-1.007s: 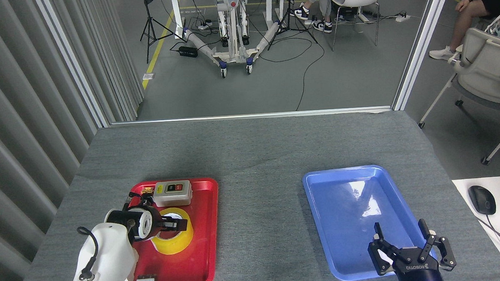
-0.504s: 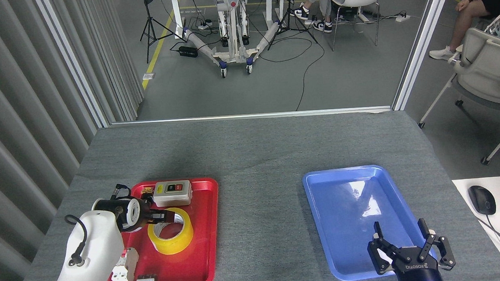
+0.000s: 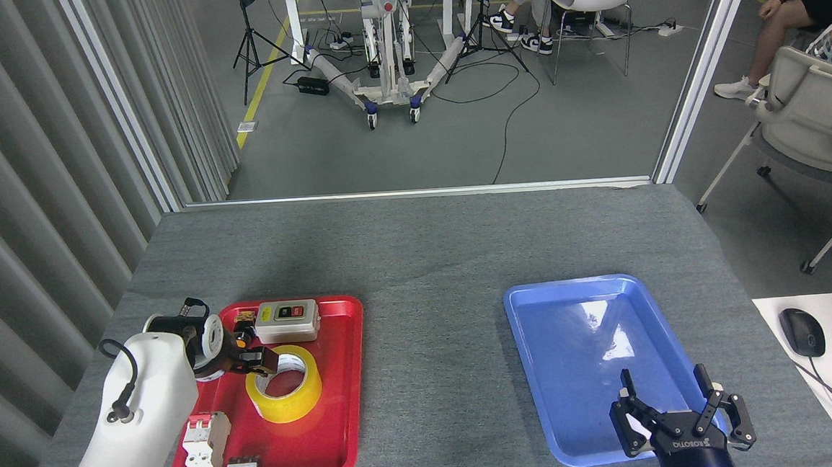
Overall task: Place and move tape with both arms
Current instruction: 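Lower the left gripper and grasp the yellow tape roll's rim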
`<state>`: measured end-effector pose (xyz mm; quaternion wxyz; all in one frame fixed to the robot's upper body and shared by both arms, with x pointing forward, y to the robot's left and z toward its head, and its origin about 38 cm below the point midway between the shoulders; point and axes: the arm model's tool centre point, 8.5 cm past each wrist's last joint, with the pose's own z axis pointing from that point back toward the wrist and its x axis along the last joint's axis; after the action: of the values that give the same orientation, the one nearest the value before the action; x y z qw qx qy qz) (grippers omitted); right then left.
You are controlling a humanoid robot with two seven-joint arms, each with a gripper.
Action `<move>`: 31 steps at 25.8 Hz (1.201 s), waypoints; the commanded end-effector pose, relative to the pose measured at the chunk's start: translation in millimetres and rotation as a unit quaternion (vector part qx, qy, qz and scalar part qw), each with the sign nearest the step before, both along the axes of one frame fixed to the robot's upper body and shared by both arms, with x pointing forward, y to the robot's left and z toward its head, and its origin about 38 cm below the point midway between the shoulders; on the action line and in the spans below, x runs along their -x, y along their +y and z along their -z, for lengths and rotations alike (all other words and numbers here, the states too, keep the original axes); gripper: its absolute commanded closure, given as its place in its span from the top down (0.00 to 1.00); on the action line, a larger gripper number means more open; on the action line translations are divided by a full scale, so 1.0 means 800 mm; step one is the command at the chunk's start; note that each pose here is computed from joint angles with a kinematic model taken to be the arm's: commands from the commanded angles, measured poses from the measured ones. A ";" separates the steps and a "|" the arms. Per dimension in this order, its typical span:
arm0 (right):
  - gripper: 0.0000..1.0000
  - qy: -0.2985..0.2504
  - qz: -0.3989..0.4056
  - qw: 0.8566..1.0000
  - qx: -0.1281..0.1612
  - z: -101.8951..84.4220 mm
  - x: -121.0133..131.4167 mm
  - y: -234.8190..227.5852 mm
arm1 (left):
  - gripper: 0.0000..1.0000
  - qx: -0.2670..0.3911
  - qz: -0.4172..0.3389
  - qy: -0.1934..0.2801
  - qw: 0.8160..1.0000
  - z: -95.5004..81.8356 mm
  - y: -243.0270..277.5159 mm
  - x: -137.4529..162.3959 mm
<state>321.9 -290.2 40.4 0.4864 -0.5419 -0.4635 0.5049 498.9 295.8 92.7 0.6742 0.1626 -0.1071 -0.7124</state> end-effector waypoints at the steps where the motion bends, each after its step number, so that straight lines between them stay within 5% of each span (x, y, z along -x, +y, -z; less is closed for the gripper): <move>1: 1.00 0.000 0.001 1.000 0.000 0.000 0.000 0.000 | 0.99 -0.002 -0.006 0.085 0.996 -0.008 -0.003 0.011; 10: 1.00 -0.014 -0.001 1.000 -0.004 -0.009 -0.004 0.006 | 1.00 0.016 0.008 0.111 0.994 -0.005 -0.032 0.014; 17: 1.00 -0.041 -0.004 0.999 -0.006 -0.032 -0.042 0.008 | 1.00 0.056 0.010 0.103 0.993 -0.013 -0.049 0.004; 25: 1.00 -0.034 -0.004 0.999 -0.005 -0.025 -0.036 0.007 | 1.00 0.074 -0.044 -0.034 0.996 -0.023 -0.058 -0.029; 31: 1.00 -0.033 -0.004 0.999 -0.005 -0.025 -0.035 0.007 | 0.92 0.068 -0.092 -0.031 0.993 -0.015 -0.043 -0.027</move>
<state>350.0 -285.1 60.4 0.4714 -0.5541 -0.4838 0.4865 520.2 256.2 106.1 0.7264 0.1391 -0.1625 -0.6532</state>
